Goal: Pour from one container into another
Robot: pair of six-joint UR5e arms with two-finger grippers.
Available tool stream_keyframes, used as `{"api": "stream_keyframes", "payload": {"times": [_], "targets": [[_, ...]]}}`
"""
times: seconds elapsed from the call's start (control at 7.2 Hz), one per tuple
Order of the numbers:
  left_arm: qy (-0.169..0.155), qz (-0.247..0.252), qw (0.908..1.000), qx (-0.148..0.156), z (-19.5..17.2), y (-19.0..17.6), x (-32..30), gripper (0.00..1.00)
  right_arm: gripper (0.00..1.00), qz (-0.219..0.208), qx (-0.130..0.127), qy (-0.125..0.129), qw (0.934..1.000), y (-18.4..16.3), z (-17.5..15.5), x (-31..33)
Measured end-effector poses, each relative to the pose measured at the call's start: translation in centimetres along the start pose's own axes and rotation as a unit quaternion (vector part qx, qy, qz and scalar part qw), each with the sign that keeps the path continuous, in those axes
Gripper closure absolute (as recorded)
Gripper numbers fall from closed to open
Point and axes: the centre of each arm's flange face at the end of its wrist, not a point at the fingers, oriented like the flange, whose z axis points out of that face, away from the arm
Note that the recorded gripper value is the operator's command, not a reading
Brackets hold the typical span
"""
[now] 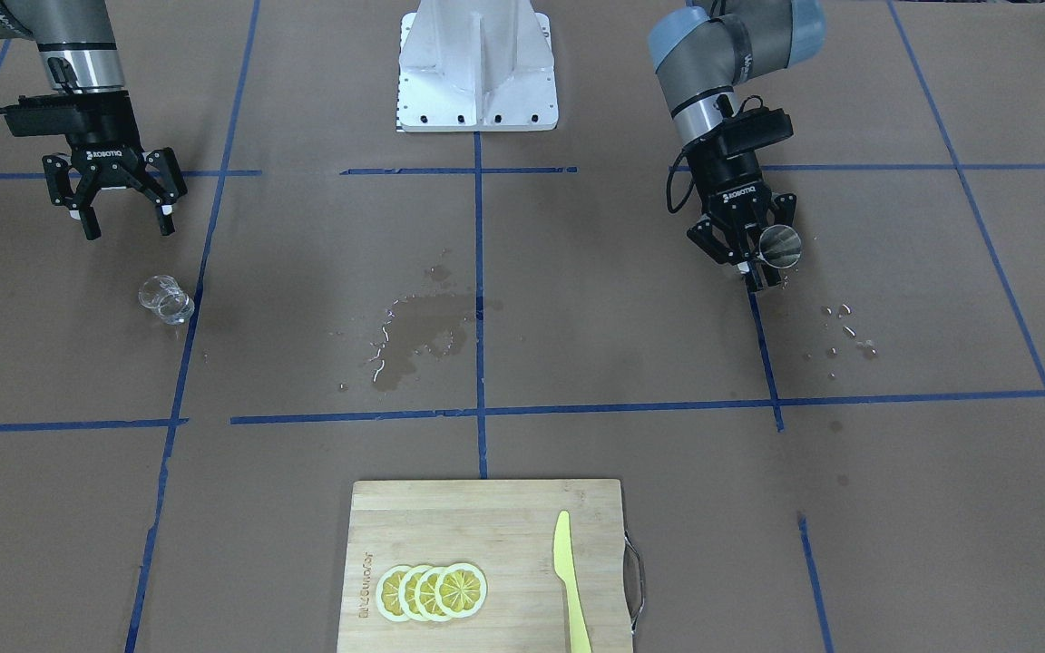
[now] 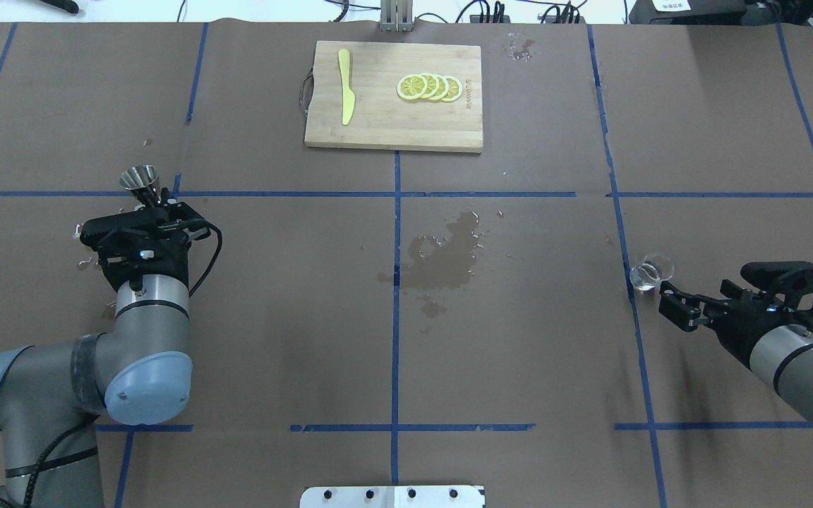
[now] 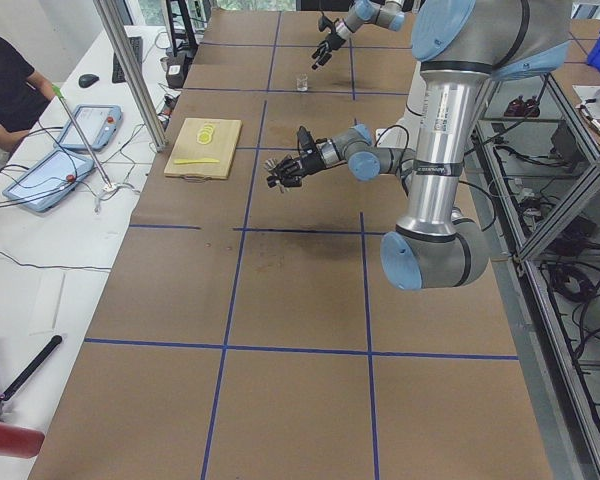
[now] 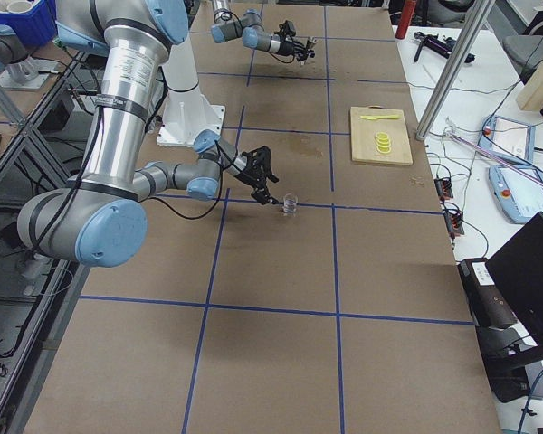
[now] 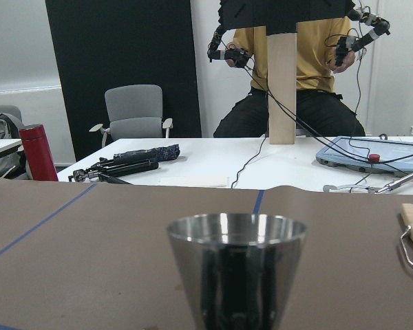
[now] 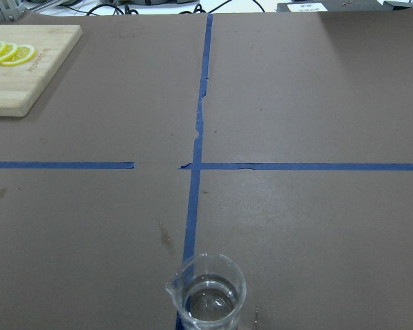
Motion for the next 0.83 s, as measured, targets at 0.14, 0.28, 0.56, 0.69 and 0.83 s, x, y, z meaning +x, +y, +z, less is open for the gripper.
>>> {"api": "stream_keyframes", "payload": {"times": [0.14,0.28,0.56,0.69,0.83], "targets": [[0.008,0.002,1.0000,-0.003,-0.4,-0.6,1.2,1.00,0.00,-0.006,0.013,0.002,0.9999,1.0,0.4,-0.1],[0.019,0.001,0.9998,-0.009,-0.8,-0.9,2.0,1.00,0.00,-0.013,0.032,0.006,0.9994,1.9,1.0,-0.4],[0.058,0.006,0.9982,-0.017,-1.4,-1.4,3.3,1.00,0.00,-0.018,0.077,0.013,0.9968,3.2,3.2,-1.9],[0.070,0.013,0.9974,-0.016,-1.3,-1.2,3.6,1.00,0.00,-0.017,0.095,0.016,0.9952,3.8,4.6,-2.8],[0.073,0.019,0.9971,-0.015,-1.0,-0.7,3.7,1.00,0.01,-0.019,0.109,0.021,0.9937,4.4,5.9,-3.3]]}}
